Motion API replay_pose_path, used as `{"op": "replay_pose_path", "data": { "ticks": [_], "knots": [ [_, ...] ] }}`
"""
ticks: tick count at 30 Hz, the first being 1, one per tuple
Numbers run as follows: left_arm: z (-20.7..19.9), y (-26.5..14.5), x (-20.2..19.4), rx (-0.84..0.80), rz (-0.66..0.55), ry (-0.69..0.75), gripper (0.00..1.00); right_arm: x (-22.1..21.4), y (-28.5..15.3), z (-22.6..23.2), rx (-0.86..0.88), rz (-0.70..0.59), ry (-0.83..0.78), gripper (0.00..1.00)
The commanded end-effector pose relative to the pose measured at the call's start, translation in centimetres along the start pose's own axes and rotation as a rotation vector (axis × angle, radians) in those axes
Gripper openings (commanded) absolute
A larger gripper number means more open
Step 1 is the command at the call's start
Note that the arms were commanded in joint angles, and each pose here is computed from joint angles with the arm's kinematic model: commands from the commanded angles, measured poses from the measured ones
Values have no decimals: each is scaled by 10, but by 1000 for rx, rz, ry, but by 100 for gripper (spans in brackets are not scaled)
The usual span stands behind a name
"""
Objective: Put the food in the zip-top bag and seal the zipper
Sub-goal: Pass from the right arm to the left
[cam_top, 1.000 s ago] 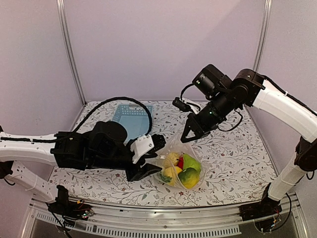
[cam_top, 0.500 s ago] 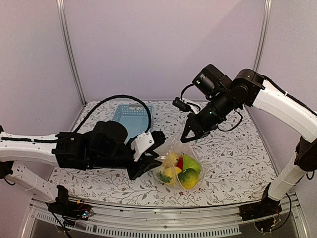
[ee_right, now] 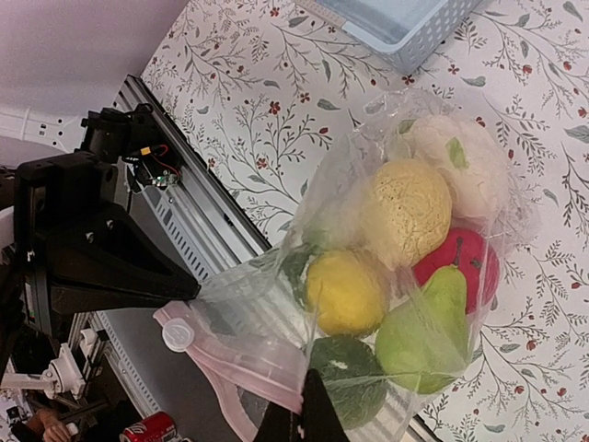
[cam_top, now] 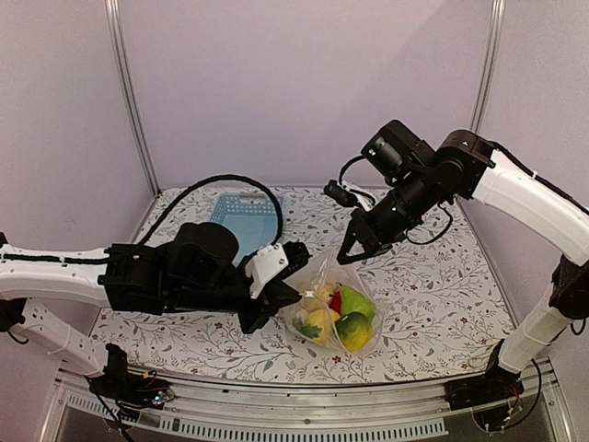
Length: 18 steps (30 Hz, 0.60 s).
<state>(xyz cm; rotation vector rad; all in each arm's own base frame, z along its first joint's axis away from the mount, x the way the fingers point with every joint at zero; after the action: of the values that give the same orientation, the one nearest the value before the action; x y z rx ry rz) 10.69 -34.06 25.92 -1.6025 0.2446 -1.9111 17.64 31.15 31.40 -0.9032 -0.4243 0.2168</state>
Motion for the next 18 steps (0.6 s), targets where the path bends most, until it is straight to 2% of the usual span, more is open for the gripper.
{"op": "replay_pose_path", "data": {
  "ticks": [1,2,6,9,13,18],
  "knots": [
    [7,-9,31,-46,-86,-31,0,6,-15,-4,18,-68,13,3],
    [11,-12,37,-49,-105,-47,0,6,-17,-5,15,-73,15,9],
    [27,-23,59,-108,-169,-118,0,5,-34,0,49,-125,-32,45],
    [40,-24,67,-150,-188,-181,0,4,-52,5,62,-183,-80,63],
    [54,-24,68,-197,-197,-248,0,1,-78,5,36,-293,-155,80],
    [62,-23,68,-279,-172,-291,0,-7,-103,18,103,-387,-305,82]
  ]
}}
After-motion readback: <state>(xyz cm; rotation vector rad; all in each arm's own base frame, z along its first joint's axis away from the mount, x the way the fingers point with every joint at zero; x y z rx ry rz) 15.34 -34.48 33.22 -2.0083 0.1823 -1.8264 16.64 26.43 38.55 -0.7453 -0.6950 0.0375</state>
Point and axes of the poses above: each gripper's point midway between its finger pads, its own y axis out along the fingers, its own z axis along the line the jaws close on, x = y × z, the point moved 5 cm from there along -y, back along the fingers, and after that the axes turned 12 degrees about y, right-handed, at the moved point
